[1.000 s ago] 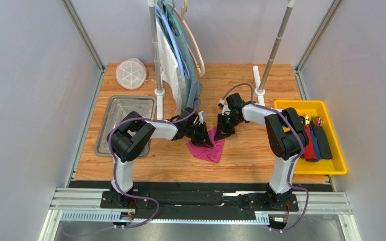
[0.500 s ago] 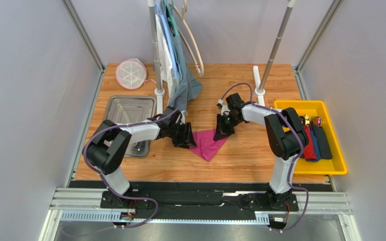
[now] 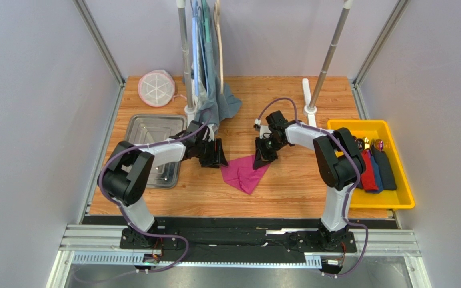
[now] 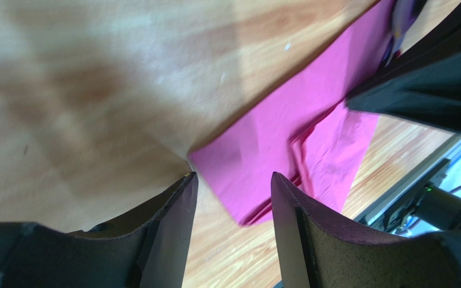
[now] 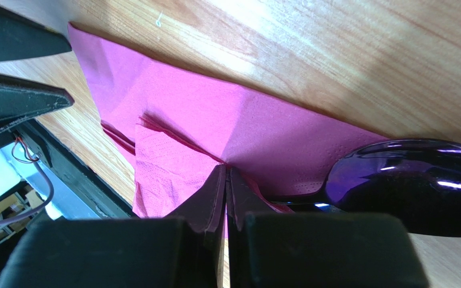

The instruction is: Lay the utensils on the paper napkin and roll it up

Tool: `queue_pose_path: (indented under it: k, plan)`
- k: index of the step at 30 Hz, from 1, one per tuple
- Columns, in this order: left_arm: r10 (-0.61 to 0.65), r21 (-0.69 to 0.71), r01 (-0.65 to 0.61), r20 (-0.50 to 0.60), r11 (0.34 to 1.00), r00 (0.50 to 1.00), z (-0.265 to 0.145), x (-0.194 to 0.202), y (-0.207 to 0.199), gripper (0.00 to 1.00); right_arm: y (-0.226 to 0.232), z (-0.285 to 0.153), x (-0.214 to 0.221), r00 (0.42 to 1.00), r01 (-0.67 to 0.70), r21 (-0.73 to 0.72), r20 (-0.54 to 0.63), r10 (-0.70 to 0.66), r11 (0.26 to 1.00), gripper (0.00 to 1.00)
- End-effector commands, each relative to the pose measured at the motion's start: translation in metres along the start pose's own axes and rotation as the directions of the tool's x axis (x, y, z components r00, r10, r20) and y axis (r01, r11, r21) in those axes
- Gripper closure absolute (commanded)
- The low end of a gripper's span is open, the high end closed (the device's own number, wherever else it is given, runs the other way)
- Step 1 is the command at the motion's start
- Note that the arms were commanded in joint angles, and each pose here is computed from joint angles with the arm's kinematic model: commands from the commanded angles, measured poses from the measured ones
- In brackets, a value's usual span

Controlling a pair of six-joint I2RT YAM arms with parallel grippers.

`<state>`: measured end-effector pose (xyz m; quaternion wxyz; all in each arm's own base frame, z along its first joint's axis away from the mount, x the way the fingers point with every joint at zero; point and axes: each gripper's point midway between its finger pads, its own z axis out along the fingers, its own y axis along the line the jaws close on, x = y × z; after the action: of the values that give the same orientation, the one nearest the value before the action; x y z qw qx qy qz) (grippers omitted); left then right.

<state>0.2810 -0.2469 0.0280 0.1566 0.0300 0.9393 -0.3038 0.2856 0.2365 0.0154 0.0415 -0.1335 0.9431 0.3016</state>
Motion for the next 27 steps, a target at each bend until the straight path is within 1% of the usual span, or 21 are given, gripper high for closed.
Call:
queue_pose_path:
  k: [1, 3, 8, 10, 11, 13, 14, 17, 22, 24, 26, 27]
  plan:
    - [-0.005, -0.026, 0.004, -0.048, 1.000, 0.999, 0.020, 0.009, 0.016, 0.42, -0.042, 0.021, 0.027, 0.995, 0.049, 0.153, -0.095, -0.035, 0.987, 0.98]
    - [-0.016, 0.005, 0.017, -0.083, 1.000, 0.996, 0.026, 0.018, 0.010, 0.42, -0.043, 0.020, 0.027, 0.995, 0.049, 0.154, -0.092, -0.035, 0.987, 0.98]
    - [0.009, 0.117, 0.007, -0.138, 0.993, 0.990, 0.038, 0.035, -0.022, 0.49, -0.042, 0.021, 0.027, 0.994, 0.052, 0.152, -0.103, -0.037, 0.987, 0.98]
    - [0.025, 0.148, -0.006, -0.133, 0.989, 0.991, 0.041, 0.036, -0.032, 0.51, -0.043, 0.021, 0.026, 0.994, 0.053, 0.153, -0.101, -0.038, 0.987, 0.98]
    - [0.032, 0.166, -0.006, -0.152, 0.986, 0.988, 0.043, 0.043, -0.040, 0.52, -0.043, 0.021, 0.026, 0.994, 0.058, 0.154, -0.101, -0.042, 0.986, 0.98]
    - [0.049, 0.200, -0.020, -0.142, 0.980, 0.989, 0.046, 0.041, -0.051, 0.52, -0.043, 0.021, 0.027, 0.993, 0.062, 0.154, -0.105, -0.046, 0.986, 0.98]
    - [0.045, 0.202, -0.015, -0.149, 0.979, 0.988, 0.048, 0.043, -0.053, 0.53, -0.042, 0.020, 0.027, 0.993, 0.068, 0.152, -0.106, -0.052, 0.986, 0.98]
    - [0.057, 0.177, -0.038, -0.104, 0.984, 0.993, 0.050, 0.032, -0.051, 0.52, -0.043, 0.020, 0.028, 0.993, 0.063, 0.153, -0.106, -0.047, 0.986, 0.98]
    - [0.071, 0.125, -0.065, -0.041, 0.990, 0.997, 0.041, 0.010, -0.034, 0.44, -0.042, 0.020, 0.028, 0.993, 0.067, 0.145, -0.108, -0.052, 0.987, 0.98]
    - [0.092, 0.110, -0.086, -0.049, 0.990, 0.995, 0.039, 0.010, -0.031, 0.45, -0.041, 0.019, 0.027, 0.993, 0.072, 0.142, -0.103, -0.058, 0.987, 0.98]
    - [0.108, 0.135, -0.098, -0.062, 0.986, 0.992, 0.040, 0.013, -0.034, 0.47, -0.040, 0.019, 0.028, 0.993, 0.075, 0.140, -0.106, -0.060, 0.987, 0.98]
    - [0.104, 0.127, -0.094, -0.076, 0.987, 0.992, 0.040, 0.014, -0.033, 0.49, -0.041, 0.020, 0.028, 0.993, 0.075, 0.139, -0.105, -0.060, 0.987, 0.98]
